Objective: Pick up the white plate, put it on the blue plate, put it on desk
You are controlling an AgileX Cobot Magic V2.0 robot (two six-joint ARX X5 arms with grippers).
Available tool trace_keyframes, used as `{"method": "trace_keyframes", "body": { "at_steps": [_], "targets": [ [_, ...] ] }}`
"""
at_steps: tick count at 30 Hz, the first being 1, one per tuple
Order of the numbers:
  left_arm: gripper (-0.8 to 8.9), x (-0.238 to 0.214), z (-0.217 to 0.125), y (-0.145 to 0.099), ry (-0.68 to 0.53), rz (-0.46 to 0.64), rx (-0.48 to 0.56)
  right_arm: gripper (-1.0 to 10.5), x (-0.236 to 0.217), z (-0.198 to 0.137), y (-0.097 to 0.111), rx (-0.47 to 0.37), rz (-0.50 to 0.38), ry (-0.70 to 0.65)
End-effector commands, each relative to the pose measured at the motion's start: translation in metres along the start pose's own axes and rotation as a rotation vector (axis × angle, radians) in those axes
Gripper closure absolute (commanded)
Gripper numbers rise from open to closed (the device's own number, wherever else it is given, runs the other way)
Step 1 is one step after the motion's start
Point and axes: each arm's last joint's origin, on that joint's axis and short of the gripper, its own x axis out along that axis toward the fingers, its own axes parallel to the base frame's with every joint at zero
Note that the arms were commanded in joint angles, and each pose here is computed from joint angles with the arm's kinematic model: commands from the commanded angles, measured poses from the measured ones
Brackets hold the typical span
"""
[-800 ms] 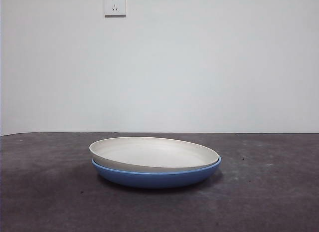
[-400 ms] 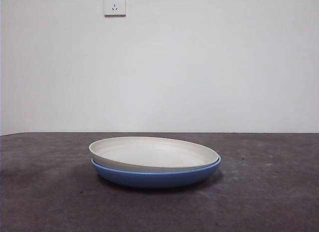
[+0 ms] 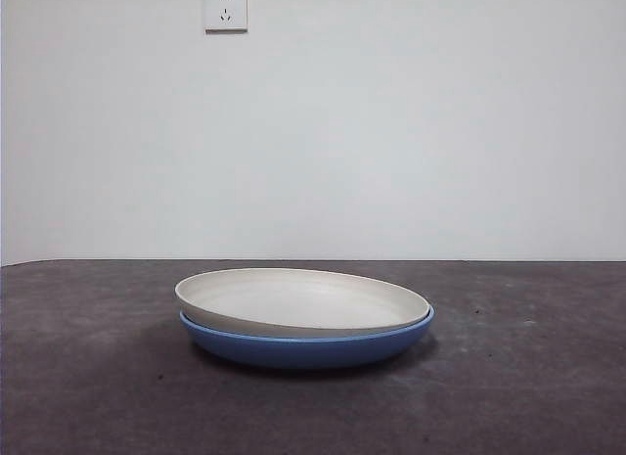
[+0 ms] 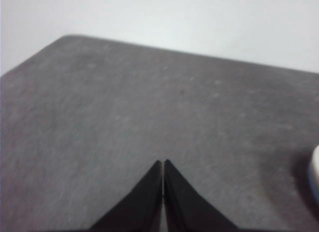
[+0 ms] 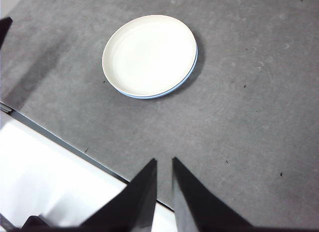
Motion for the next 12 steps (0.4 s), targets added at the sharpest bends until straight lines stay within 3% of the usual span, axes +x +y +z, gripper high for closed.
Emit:
{"method": "trace_keyframes", "body": {
  "at_steps": [1, 12],
  "targets": [
    [8.06, -0.001, -0.005, 0.001, -0.028, 0.004, -0.002, 9.0, -0.003, 0.004, 0.001, -0.012, 0.009, -0.025],
    [8.06, -0.004, -0.018, 0.003, 0.026, -0.002, 0.115, 9.0, -0.003, 0.004, 0.001, -0.012, 0.009, -0.025]
  ]
}}
